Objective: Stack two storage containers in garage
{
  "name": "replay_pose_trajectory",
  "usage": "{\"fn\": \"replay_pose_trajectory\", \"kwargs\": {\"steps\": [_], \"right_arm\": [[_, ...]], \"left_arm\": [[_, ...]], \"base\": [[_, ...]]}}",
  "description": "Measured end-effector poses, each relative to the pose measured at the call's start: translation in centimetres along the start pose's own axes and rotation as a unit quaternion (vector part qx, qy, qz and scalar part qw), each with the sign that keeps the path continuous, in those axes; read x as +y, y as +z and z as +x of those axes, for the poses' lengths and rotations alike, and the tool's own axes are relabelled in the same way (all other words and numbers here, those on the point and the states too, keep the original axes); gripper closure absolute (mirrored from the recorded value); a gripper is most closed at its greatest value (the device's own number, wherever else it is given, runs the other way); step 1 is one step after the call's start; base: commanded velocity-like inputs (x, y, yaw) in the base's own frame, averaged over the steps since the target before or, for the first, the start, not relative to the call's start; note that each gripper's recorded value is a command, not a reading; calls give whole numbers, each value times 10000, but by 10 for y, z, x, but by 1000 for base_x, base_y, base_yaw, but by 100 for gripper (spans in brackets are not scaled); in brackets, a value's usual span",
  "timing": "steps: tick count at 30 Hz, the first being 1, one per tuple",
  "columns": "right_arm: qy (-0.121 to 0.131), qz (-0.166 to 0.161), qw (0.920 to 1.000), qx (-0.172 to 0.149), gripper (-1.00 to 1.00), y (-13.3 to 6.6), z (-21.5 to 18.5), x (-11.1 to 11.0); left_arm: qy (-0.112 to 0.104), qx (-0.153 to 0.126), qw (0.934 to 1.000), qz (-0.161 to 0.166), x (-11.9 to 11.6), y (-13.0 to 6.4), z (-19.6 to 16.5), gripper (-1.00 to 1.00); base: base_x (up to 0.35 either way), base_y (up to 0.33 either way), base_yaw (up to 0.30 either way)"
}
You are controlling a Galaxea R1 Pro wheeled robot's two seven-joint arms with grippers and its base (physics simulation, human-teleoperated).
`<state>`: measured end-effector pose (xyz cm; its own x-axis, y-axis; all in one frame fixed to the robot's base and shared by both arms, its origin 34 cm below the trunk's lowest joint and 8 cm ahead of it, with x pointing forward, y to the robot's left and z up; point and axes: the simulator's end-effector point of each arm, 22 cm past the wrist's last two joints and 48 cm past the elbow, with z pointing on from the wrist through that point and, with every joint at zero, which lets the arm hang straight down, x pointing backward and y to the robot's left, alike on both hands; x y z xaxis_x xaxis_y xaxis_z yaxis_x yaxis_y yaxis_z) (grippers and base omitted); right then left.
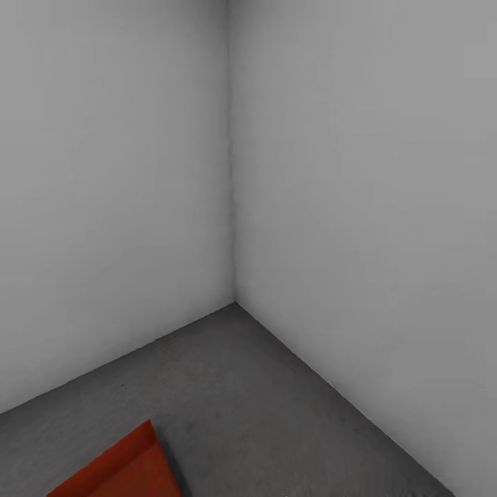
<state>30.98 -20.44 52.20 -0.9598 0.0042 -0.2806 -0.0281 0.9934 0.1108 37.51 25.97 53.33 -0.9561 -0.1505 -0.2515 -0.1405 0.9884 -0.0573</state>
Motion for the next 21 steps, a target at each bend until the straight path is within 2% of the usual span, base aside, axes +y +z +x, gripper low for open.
{"fn": "replay_pose_trajectory", "kwargs": {"steps": [6, 21], "right_arm": [[219, 85, 9997, -17, -100, -1, 0, -10], [285, 118, 9995, -24, -100, -1, -1, -13]], "left_arm": [[0, 26, 10000, -11, 2, 0, 4, -100], [57, 209, 9998, -11, 3, -1, 37, -100]], "base": [[0, 0, -283], [0, 0, -283]]}}
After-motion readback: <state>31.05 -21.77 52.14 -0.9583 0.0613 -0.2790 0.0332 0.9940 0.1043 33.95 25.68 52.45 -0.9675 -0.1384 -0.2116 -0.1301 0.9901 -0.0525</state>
